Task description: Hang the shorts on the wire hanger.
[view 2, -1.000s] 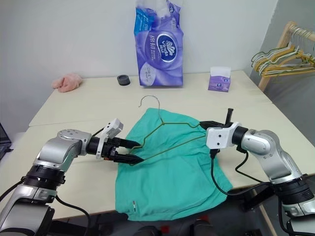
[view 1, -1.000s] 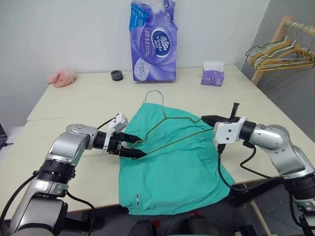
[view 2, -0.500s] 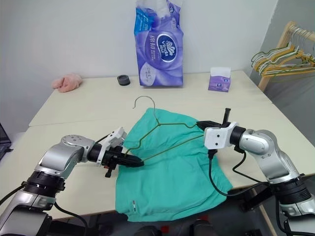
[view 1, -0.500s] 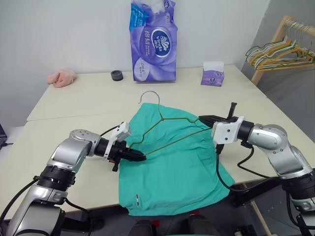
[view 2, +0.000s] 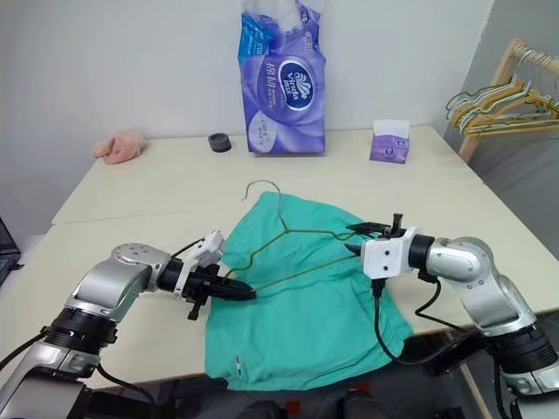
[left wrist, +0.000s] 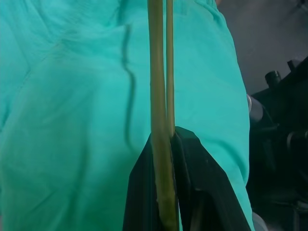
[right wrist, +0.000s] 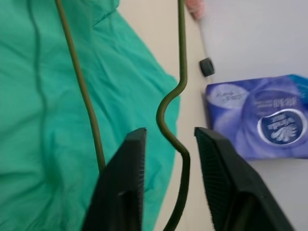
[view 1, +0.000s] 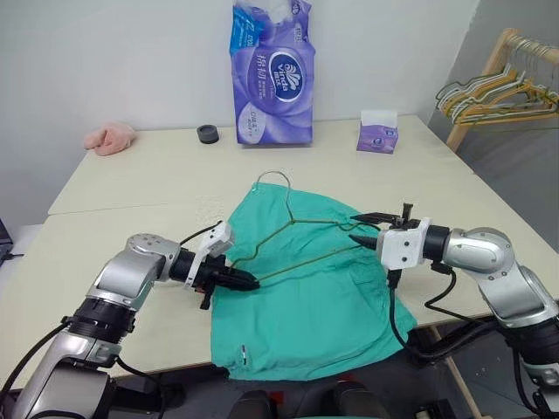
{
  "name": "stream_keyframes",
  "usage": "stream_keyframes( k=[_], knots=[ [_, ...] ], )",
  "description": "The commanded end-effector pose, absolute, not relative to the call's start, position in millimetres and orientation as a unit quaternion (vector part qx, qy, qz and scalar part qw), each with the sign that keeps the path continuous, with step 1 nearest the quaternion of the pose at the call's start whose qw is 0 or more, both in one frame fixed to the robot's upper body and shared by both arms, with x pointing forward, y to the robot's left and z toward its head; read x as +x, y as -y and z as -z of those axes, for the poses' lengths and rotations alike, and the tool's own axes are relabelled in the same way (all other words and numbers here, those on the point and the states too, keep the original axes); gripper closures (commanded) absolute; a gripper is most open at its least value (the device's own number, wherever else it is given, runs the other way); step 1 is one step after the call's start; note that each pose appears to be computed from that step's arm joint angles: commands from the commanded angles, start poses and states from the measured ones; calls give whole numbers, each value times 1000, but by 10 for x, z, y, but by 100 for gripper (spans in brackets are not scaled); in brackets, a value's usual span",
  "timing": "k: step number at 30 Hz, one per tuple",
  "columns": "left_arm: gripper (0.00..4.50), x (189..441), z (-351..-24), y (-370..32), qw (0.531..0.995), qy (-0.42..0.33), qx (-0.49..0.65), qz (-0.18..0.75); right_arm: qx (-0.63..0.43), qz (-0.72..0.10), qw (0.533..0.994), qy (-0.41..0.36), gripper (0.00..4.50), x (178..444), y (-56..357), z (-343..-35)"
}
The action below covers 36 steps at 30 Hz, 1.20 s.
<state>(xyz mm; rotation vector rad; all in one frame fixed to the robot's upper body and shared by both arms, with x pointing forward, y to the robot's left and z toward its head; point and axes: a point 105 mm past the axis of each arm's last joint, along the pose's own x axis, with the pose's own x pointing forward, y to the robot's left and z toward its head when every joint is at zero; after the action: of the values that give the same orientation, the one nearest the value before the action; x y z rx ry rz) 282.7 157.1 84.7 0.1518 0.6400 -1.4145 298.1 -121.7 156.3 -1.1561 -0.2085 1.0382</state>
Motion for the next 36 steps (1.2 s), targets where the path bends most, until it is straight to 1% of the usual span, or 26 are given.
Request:
stream_keyframes(
  k=[1, 2, 3, 5, 6, 7, 9, 10, 13, 16, 19, 22, 27, 30, 33, 36],
  knots=[
    [450, 2938, -937, -1537, 731, -254, 113, 624, -501, -483, 716, 47, 142, 2889, 1302, -1627],
    [450, 3020, -951, -1542, 746, -241, 131, 607, -485, -488, 726, 16, 110, 2859, 1373, -1645],
    [450, 3086, -963, -1548, 757, -231, 147, 594, -468, -491, 735, -9, 110, 2831, 1426, -1663],
    [450, 3149, -983, -1552, 764, -217, 171, 583, -440, -495, 748, -39, 110, 2783, 1476, -1700],
    [450, 3158, -988, -1550, 764, -213, 178, 583, -430, -496, 753, -46, 110, 2763, 1482, -1717],
    [450, 3187, -1018, -1530, 760, -197, 214, 581, -395, -489, 775, -65, 110, 2759, 1508, -1742],
    [450, 3232, -1054, -1498, 750, -173, 277, 576, -330, -485, 801, -120, 110, 2725, 1547, -1692],
    [450, 3226, -1065, -1474, 742, -166, 295, 579, -320, -473, 809, -137, 110, 2737, 1567, -1670],
    [450, 3184, -1137, -1375, 731, -154, 299, 594, -312, -475, 804, -174, 110, 2688, 1541, -1599],
    [450, 3157, -1164, -1336, 722, -147, 311, 600, -311, -476, 801, -188, 110, 2680, 1504, -1551],
    [450, 3116, -1183, -1303, 706, -144, 331, 609, -330, -459, 799, -204, 110, 2768, 1530, -1451],
    [450, 3098, -1177, -1301, 696, -146, 346, 612, -344, -449, 797, -211, 110, 2833, 1553, -1418],
    [450, 3121, -1151, -1352, 697, -154, 359, 601, -326, -494, 774, -224, 110, 2628, 1609, -1562],
    [450, 3127, -1144, -1370, 700, -156, 360, 597, -306, -506, 773, -228, 110, 2536, 1675, -1680],
    [450, 3110, -1140, -1368, 699, -157, 358, 599, -303, -490, 788, -220, 110, 2562, 1742, -1753],
    [450, 3098, -1145, -1352, 696, -157, 357, 603, -307, -465, 799, -225, 110, 2640, 1762, -1689]
  ],
)
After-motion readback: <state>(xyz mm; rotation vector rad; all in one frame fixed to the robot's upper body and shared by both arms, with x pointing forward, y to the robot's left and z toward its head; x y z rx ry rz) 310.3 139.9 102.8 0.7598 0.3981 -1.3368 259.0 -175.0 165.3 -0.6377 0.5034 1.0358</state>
